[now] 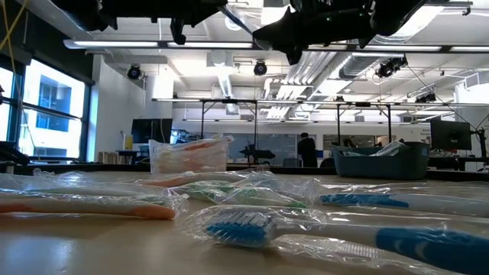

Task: Pick & Place Toothbrushes
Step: Put the top blue toothbrush into the gray bin

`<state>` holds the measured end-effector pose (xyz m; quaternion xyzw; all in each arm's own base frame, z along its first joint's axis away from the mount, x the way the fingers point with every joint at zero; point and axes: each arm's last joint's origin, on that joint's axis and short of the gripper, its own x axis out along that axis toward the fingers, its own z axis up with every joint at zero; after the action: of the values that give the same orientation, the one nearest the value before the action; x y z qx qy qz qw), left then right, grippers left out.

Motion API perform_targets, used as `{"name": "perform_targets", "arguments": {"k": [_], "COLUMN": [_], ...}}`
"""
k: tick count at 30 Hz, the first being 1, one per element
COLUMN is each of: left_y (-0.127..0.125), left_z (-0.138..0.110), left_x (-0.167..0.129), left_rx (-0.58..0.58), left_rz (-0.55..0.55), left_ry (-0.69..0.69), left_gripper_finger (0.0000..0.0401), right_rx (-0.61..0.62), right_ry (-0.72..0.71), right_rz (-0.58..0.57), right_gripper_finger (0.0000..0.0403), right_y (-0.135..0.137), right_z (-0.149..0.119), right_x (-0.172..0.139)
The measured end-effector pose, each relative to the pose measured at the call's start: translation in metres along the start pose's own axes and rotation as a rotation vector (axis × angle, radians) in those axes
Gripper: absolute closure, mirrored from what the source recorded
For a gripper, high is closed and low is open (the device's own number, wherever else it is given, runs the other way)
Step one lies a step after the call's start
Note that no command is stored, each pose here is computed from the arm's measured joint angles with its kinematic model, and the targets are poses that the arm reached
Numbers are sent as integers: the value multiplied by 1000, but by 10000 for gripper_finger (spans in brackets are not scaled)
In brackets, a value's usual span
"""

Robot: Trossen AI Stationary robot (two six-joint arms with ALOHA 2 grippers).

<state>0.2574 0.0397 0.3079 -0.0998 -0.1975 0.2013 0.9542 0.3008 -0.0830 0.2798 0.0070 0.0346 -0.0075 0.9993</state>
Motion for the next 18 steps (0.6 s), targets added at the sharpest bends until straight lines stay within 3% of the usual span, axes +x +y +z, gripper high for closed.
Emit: {"name": "perform_targets", "arguments": {"k": [12, 18], "left_y": [0, 0], "left_z": [0, 10], "left_x": [0, -4], "left_rx": [16, 26], "left_rz": [-5, -10], "left_ry": [4, -11], "left_gripper_finger": [383, 383], "right_rx": [38, 0], "right_ry": [7, 13], "right_rz": [-4, -66], "right_gripper_finger": [146, 89], "right_y": [0, -9], "right_z": [8, 29], "right_x": [-11, -44]}}
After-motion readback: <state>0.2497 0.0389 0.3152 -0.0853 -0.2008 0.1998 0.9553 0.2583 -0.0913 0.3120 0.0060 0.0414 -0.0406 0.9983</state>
